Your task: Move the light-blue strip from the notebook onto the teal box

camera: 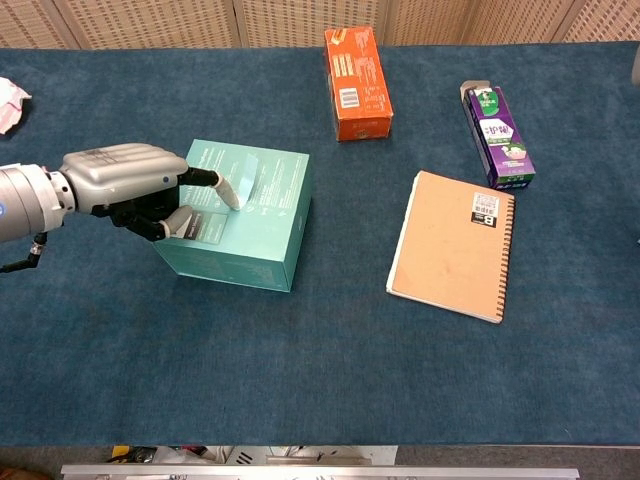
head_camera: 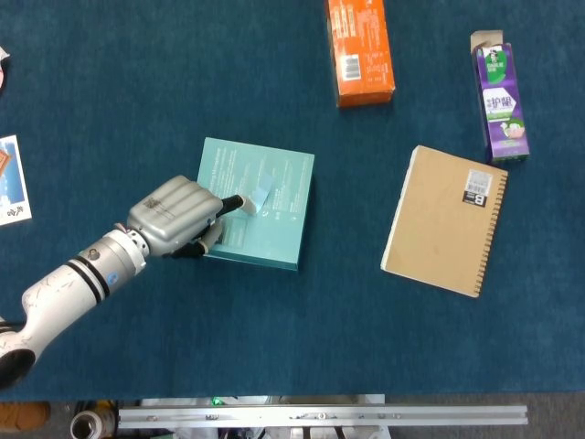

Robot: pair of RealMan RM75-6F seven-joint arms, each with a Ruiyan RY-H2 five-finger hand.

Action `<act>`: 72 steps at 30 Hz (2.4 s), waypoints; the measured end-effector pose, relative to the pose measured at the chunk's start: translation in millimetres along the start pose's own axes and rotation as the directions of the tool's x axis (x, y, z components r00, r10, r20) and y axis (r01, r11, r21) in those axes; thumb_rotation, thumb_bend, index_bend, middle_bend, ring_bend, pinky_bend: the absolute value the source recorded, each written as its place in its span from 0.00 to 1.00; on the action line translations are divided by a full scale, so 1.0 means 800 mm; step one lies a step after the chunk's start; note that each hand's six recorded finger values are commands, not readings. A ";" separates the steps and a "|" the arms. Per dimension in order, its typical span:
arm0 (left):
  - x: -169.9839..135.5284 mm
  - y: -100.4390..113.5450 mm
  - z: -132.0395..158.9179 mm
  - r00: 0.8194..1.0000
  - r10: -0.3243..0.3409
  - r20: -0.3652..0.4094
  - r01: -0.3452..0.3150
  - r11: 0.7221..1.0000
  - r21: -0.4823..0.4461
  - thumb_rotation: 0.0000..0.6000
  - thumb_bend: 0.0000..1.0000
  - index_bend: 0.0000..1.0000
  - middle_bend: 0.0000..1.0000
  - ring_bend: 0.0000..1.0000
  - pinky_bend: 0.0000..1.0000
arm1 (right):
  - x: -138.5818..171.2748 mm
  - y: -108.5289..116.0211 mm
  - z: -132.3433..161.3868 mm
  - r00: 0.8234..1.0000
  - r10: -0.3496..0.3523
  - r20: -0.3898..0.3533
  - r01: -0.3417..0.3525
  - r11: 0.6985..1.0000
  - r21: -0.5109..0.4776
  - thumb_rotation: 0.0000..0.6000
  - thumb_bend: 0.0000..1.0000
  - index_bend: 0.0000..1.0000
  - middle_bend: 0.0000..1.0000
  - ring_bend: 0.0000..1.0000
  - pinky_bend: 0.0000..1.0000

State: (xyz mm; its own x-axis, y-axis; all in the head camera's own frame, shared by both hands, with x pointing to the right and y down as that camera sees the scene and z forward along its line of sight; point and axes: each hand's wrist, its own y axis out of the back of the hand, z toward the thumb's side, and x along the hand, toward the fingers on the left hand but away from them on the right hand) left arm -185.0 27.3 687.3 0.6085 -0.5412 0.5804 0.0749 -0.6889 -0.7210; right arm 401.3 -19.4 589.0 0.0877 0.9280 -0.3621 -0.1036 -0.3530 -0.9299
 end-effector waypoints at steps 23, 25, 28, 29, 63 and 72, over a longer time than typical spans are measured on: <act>0.011 0.003 -0.003 1.000 0.014 -0.017 -0.015 1.000 -0.008 1.00 0.77 0.22 1.00 1.00 1.00 | 0.001 0.003 -0.005 1.000 -0.005 0.006 0.005 1.000 -0.004 1.00 0.43 0.55 0.89 1.00 1.00; 0.011 0.003 -0.003 1.000 0.016 -0.017 -0.016 1.000 -0.010 1.00 0.77 0.22 1.00 1.00 1.00 | 0.001 0.002 -0.005 1.000 -0.004 0.006 0.004 1.000 -0.004 1.00 0.43 0.55 0.89 1.00 1.00; 0.012 0.001 -0.004 1.000 0.009 -0.017 -0.009 1.000 -0.007 1.00 0.77 0.22 1.00 1.00 1.00 | 0.001 0.001 -0.005 1.000 -0.003 0.008 0.003 1.000 -0.006 1.00 0.43 0.55 0.89 1.00 1.00; 0.012 0.000 -0.004 1.000 0.006 -0.018 -0.006 1.000 -0.006 1.00 0.77 0.22 1.00 1.00 1.00 | 0.001 0.001 -0.005 1.000 -0.003 0.008 0.003 1.000 -0.005 1.00 0.43 0.55 0.89 1.00 1.00; -0.074 0.028 -0.091 0.937 0.263 -0.231 -0.280 0.959 -0.043 1.00 0.56 0.19 0.55 0.49 0.67 | 0.033 0.011 -0.060 0.990 -0.058 0.131 0.060 0.998 -0.006 1.00 0.40 0.46 0.68 0.71 0.95; -0.149 0.012 -0.144 0.829 0.397 -0.394 -0.438 0.899 -0.017 1.00 0.38 0.16 0.28 0.23 0.35 | 0.068 -0.012 -0.092 0.983 -0.036 0.179 0.039 0.999 -0.016 1.00 0.18 0.33 0.46 0.42 0.61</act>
State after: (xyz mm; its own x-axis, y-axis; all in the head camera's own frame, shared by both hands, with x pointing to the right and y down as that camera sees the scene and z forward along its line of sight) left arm -347.5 29.4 654.6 0.2231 -0.9119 0.3444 -0.2131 -0.3904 -0.8956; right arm 479.6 25.9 573.1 -0.0877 0.9463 -0.3112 -0.0840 -0.3183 -0.9442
